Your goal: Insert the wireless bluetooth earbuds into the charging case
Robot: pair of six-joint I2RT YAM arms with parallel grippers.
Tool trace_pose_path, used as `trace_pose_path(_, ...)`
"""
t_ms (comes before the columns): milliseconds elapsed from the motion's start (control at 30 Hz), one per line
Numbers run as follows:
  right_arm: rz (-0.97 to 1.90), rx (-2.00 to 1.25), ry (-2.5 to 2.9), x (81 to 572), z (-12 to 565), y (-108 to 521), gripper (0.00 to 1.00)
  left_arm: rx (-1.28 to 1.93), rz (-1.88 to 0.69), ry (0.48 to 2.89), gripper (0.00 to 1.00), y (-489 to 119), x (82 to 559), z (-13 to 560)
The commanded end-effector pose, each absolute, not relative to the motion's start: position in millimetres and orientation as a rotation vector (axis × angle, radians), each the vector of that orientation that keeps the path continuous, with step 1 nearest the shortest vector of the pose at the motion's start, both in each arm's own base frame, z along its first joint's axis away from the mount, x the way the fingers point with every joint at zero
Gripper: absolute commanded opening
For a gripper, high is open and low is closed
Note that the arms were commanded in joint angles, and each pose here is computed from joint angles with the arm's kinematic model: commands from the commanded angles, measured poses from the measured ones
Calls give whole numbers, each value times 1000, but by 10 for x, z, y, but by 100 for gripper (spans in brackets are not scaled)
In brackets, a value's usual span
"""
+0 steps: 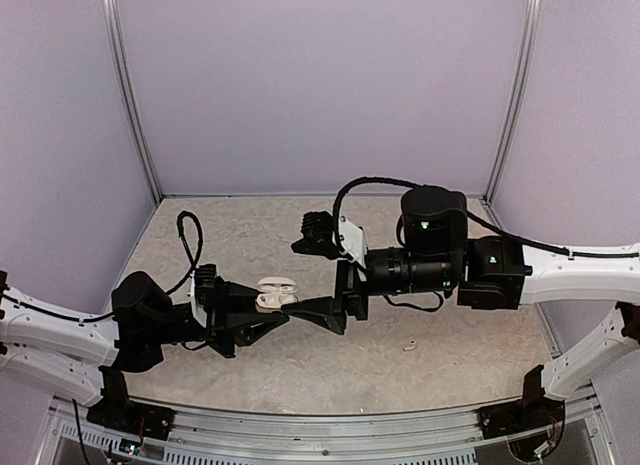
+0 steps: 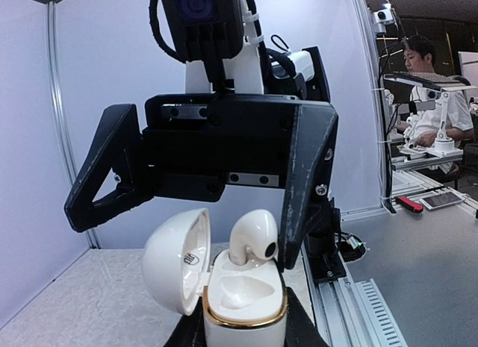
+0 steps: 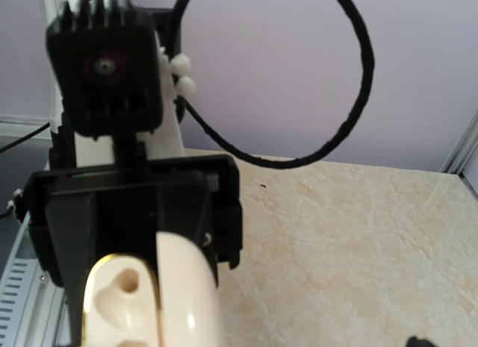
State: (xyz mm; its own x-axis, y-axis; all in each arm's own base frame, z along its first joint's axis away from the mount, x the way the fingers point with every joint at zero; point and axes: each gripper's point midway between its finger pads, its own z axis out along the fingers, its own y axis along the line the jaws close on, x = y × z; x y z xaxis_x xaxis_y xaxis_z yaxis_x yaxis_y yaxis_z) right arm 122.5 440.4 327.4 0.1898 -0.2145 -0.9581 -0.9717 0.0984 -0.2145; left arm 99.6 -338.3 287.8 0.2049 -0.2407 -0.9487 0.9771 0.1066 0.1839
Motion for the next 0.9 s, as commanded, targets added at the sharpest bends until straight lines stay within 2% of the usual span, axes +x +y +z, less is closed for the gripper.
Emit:
trace_pose_path(0,872,-1325,1257,1329,3332,4439,96,1058,-1123,850,7,-3410,910,3053)
trace_pose_path(500,961,-1355,1243,1311,3289,4451,98,1086,-1120,850,7,-3451,884,3016)
trace_pose_path(867,1099,-1465,1112,982,3349,4404,99,1063,-1126,878,7,-3448,941,3012)
